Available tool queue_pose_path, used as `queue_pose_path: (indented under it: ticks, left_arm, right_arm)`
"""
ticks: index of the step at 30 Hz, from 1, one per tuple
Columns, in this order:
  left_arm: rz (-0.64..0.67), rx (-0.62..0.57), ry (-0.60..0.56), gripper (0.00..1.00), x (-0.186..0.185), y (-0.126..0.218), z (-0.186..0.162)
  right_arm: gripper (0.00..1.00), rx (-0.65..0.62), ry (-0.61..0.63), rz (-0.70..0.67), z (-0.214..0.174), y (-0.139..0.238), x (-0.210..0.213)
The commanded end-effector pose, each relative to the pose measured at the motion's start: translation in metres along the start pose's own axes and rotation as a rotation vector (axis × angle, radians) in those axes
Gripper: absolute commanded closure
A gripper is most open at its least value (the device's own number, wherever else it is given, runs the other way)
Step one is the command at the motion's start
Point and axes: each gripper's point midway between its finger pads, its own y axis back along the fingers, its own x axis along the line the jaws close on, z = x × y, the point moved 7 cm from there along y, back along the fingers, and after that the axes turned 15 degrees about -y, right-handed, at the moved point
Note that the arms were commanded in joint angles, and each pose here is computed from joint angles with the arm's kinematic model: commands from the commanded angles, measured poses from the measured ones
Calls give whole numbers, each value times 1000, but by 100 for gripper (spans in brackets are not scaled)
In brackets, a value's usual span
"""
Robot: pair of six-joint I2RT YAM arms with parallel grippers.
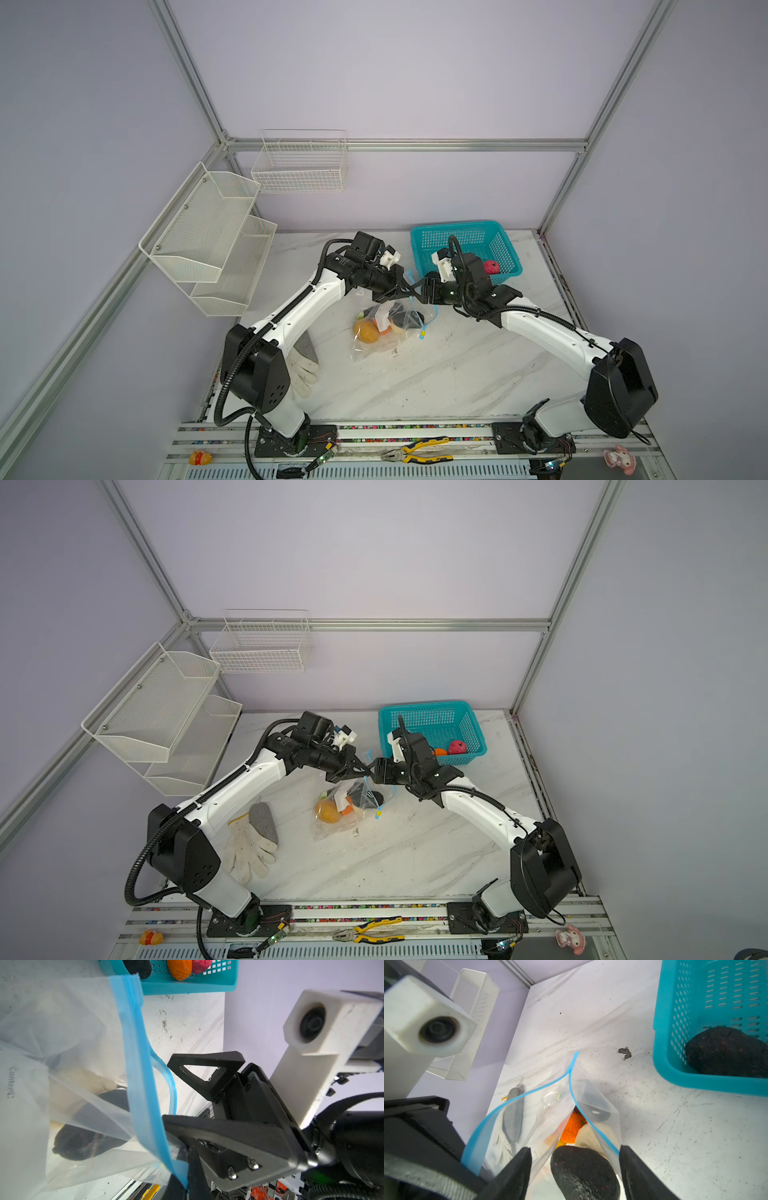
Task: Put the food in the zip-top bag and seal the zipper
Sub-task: 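Open the right gripper to release the avocado into the bag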
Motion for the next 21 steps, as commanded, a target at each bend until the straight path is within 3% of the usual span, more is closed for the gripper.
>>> queue_pose_path:
  ticks: [1, 7, 11, 21]
  left_arm:
    - [-59, -70, -77, 100, -25, 19, 10]
    - [-55, -72, -74, 100, -23, 20, 7]
    - [-51, -76, -75, 100, -22, 21, 7]
    - [-48, -74, -67, 100, -21, 20, 7]
  right_arm:
    - [30, -47, 27, 22, 10, 16, 20]
    - [34, -147, 100, -124, 14, 41, 7]
    - [44, -112, 85, -162, 1, 35, -11]
    - [51, 1, 68, -199, -21, 3, -42]
